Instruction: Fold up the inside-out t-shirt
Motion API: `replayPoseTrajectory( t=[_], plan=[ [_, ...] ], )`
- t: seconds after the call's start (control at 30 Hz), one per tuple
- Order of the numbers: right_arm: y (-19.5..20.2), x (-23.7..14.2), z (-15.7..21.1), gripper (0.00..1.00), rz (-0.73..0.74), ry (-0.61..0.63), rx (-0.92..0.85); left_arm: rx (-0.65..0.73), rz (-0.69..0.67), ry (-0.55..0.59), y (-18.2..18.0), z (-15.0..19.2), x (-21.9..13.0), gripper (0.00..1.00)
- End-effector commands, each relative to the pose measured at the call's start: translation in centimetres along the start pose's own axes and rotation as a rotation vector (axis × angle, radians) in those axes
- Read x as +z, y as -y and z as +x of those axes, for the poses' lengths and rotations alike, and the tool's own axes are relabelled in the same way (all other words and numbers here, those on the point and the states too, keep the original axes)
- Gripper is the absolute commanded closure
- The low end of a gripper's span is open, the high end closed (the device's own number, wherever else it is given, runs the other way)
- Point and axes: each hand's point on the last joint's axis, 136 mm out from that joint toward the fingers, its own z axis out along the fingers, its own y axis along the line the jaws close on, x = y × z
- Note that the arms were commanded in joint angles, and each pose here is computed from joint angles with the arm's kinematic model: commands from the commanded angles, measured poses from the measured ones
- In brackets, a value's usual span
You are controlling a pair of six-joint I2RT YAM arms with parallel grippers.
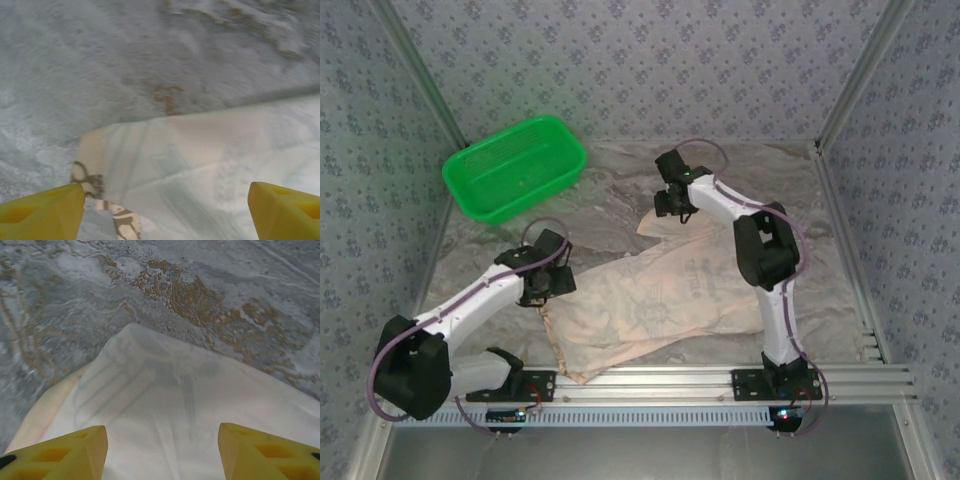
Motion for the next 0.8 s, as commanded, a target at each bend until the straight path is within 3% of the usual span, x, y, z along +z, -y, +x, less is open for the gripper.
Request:
replayPoseTrajectory(
  t=[0.0, 0.17, 0.27, 0.33, 0.37, 0.43, 0.47, 0.6, 0.77],
  plan=[
    [-0.2, 1.2, -0.8, 0.39, 0.037, -0.005, -0.022, -0.104, -0.045, -0.032, -1.6, 0.8, 1.0, 0.14],
    [-1.3, 4.4, -0.8, 0.46, -0.007, -0.018, 0.004, -0.097, -0.076, -0.051, -2.0, 1.3, 3.2, 0.21],
    [-1.4, 5.1, -0.8, 0.72, -0.033, -0.025, 0.029, -0.12, -0.073, -0.079, -1.9, 1.5, 5.2, 0.29],
    [-1.3, 4.8, -1.9, 0.94, -0.047, 0.016, 0.055, -0.126, -0.053, -0.096, -1.2, 1.3, 6.1, 0.49],
    [-1.1, 4.4, -2.3, 0.99, -0.05, 0.027, 0.068, -0.12, -0.049, -0.094, -1.0, 1.0, 6.4, 0.64],
    [-0.4, 2.9, -3.5, 1.0, -0.052, 0.067, 0.102, -0.098, -0.028, -0.075, -0.2, -0.2, 6.2, 0.91],
    [0.2, 2.0, -4.0, 1.0, -0.046, 0.087, 0.123, -0.082, -0.014, -0.065, 0.2, -0.7, 5.8, 1.0],
    [4.6, -3.8, -6.1, 1.0, -0.001, 0.203, 0.246, -0.025, 0.085, 0.018, 2.6, -4.0, 2.0, 1.0],
    [10.1, -14.0, -7.4, 1.0, -0.007, 0.388, 0.36, 0.042, 0.274, 0.24, 5.5, -8.1, -7.0, 1.0]
  ],
)
